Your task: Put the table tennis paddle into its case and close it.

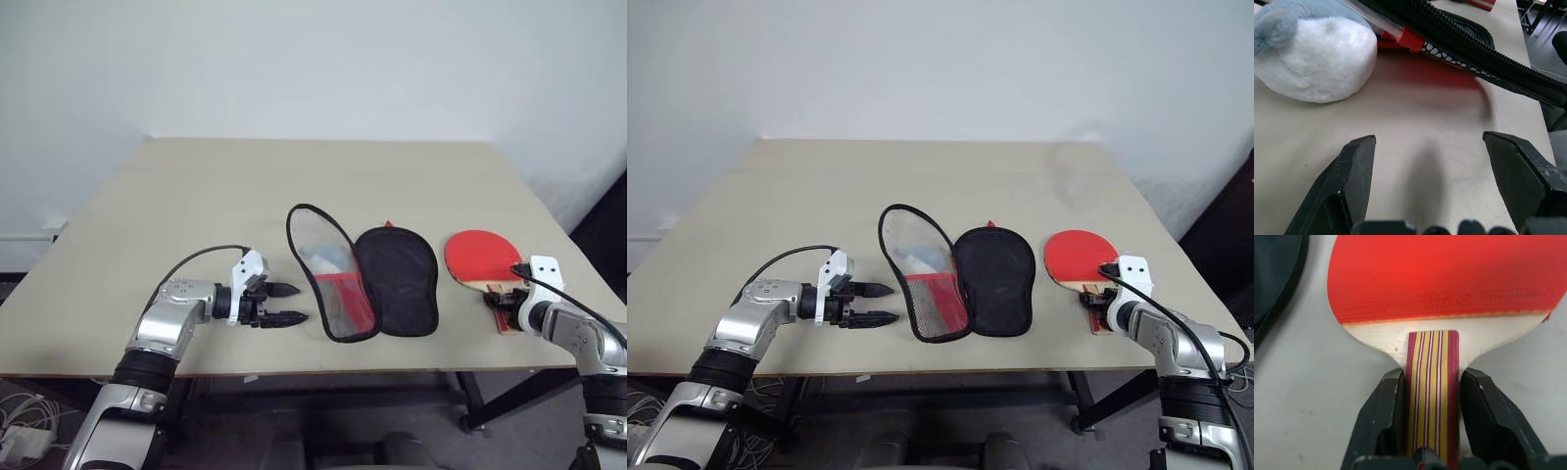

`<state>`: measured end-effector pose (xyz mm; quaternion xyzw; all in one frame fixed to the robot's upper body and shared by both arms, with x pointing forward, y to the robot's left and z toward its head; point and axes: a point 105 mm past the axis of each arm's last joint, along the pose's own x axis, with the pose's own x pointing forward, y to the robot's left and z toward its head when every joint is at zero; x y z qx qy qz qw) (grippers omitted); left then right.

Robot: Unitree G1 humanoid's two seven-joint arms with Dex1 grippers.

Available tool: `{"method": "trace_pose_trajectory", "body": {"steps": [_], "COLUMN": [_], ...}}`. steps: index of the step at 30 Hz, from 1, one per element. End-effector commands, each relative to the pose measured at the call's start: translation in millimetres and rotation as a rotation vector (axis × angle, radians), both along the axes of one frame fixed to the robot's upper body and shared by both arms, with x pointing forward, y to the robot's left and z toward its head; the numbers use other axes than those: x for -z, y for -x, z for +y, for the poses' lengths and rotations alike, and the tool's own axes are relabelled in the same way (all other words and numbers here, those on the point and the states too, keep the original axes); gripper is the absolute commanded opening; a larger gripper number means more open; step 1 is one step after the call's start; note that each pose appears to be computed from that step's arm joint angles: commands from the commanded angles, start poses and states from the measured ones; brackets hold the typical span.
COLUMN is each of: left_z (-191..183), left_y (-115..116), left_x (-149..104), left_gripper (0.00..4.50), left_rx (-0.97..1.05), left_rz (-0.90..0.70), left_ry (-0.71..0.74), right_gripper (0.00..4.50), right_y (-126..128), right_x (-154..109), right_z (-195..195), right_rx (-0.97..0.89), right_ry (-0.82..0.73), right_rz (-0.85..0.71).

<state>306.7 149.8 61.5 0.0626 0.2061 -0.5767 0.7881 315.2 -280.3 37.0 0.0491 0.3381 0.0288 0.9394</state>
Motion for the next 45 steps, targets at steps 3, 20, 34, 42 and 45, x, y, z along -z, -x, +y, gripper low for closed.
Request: {"method": "trace_pose_trajectory", "body": {"steps": [3,20,34,42,45], "left_z": [-6,-23,-33,-34,-34], "left_y": [-6,-11,-12,-13,-12], "left_x": [-13,-11,-6,-6,-5], "left_gripper": [3.72,3.72,3.72,3.72,3.72], "left_rx": [0.028,0.07,0.09,0.091,0.09], "left_rz": [-0.037,-0.032,-0.022,-0.018,-0.016], "left_ry": [-0.006,0.002,0.018,0.017,0.015], "right_gripper": [1.26,1.24,1.24,1.24,1.24], "right_y": [0,-22,-10,-3,-3], "right_x": [-23,-54,-30,-35,-35], "right_z": [5,140,138,162,170], "right_rx": [0.061,-0.019,-0.001,-0.089,-0.109], "right_ry": [-0.005,-0.232,-0.19,-0.19,-0.199], "right_rz": [-0.07,-0.115,-0.054,-0.061,-0.059]}}
